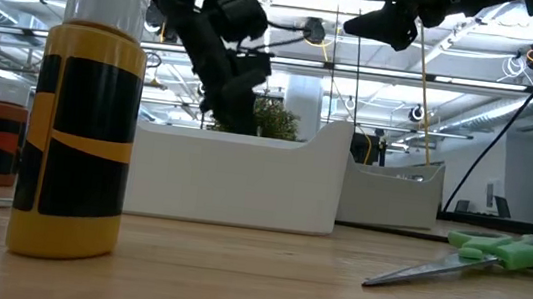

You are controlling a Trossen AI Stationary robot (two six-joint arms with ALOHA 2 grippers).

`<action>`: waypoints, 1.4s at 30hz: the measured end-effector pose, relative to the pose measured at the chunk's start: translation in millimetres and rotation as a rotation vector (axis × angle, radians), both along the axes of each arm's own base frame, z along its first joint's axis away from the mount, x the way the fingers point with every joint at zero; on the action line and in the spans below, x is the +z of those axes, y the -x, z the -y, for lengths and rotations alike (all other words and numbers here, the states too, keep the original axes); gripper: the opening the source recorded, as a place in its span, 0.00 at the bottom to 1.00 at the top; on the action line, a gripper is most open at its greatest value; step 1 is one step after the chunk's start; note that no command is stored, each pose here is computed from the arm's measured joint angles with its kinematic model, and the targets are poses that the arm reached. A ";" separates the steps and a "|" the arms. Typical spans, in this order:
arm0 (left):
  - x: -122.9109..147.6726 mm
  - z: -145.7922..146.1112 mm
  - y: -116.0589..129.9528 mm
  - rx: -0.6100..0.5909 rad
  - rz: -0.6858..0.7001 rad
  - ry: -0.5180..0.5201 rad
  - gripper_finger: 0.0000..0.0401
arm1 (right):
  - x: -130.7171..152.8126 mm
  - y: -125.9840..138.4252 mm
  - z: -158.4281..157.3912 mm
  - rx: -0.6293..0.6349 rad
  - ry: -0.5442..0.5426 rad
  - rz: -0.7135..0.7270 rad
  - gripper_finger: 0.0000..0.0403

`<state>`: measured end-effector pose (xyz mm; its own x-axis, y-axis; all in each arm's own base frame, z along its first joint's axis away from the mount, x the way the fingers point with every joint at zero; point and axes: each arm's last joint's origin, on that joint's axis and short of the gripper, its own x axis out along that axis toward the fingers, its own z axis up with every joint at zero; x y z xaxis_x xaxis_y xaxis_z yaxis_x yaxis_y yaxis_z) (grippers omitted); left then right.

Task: Pick & Place Paint Supplies
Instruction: Put the orange paint bottle into the transparent bin, then put the blue paint bottle into the transparent bin

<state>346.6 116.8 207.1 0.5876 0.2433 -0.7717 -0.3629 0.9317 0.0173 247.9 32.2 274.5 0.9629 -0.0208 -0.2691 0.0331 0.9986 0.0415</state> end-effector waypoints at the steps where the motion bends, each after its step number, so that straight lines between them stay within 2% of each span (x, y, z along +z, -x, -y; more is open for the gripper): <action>1: -1.6 -0.4 -1.3 0.000 0.003 -0.001 0.31 | 0.0 0.0 0.1 -0.001 0.000 0.000 0.81; 15: -8.6 1.2 -7.3 0.006 0.012 0.018 0.31 | -0.1 -0.1 0.0 0.001 0.002 0.000 0.81; 17: -8.8 1.1 -7.3 0.011 0.014 0.022 0.37 | -0.2 0.0 -0.1 0.003 0.002 -0.001 0.81; 23: -2.7 2.2 -5.8 0.008 0.015 0.029 0.67 | -0.8 0.1 -0.1 0.002 -0.003 -0.008 0.81; 27: 21.8 3.4 -2.1 0.007 0.073 0.011 0.79 | -0.8 0.1 -0.2 0.003 -0.010 -0.008 0.81; 30: 43.9 7.1 7.9 0.004 0.110 0.020 0.85 | -1.1 0.3 -1.0 0.002 -0.027 -0.011 0.81; 33: 68.6 16.1 20.0 -0.072 0.191 0.051 0.88 | -0.6 0.7 -1.1 0.002 -0.031 -0.008 0.81; 36: 85.2 35.1 34.9 -0.242 0.316 0.034 0.90 | 2.7 3.5 -0.8 -0.005 -0.063 0.004 0.81; 38: 88.6 49.4 48.6 -0.336 0.408 0.015 0.90 | 5.1 5.5 -2.1 0.002 -0.085 0.014 0.81; 42: 89.5 72.6 81.4 -0.415 0.598 -0.064 0.89 | 10.9 6.6 -9.7 0.066 -0.125 0.062 0.81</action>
